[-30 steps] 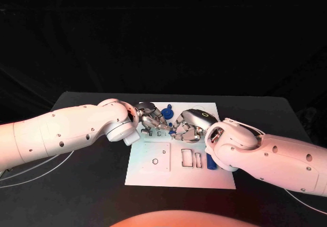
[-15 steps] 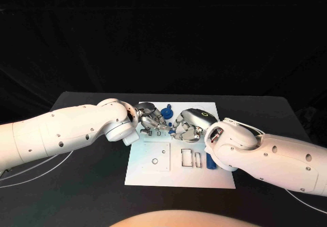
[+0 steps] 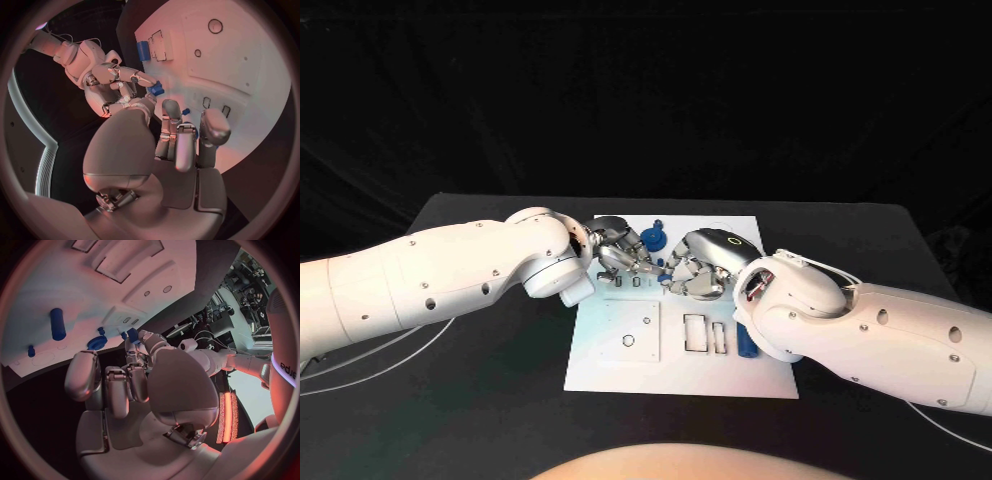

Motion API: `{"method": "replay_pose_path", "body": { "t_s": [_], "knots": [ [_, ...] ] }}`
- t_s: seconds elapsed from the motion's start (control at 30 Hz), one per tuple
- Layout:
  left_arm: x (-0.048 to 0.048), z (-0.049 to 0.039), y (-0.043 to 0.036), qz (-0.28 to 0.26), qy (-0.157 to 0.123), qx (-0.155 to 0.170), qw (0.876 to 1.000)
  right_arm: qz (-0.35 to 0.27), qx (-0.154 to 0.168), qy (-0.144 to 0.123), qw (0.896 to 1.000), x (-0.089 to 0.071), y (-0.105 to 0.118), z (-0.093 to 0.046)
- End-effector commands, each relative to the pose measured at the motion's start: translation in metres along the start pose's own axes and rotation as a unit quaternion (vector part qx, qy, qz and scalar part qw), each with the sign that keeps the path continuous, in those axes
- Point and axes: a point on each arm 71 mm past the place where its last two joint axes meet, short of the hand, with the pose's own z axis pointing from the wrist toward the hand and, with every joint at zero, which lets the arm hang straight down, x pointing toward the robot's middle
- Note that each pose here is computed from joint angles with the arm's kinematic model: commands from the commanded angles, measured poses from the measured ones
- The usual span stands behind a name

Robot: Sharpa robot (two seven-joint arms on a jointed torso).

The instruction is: Assemble the parts on the task board

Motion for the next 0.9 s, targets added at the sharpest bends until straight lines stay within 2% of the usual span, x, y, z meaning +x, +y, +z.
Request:
{"method": "replay_pose_path", "body": {
  "t_s": [0.03,0.9],
  "knots": [
    [0.0012,0.0002,0.0000,0.006,0.007,-0.001,1.000,-0.006,-0.007,-0.011,1.000,-0.0022,0.0021,-0.0004],
    [0.0011,0.0002,0.0004,0.008,0.009,-0.001,1.000,-0.008,-0.013,-0.022,1.000,-0.0063,0.0062,-0.0017]
  ]
}}
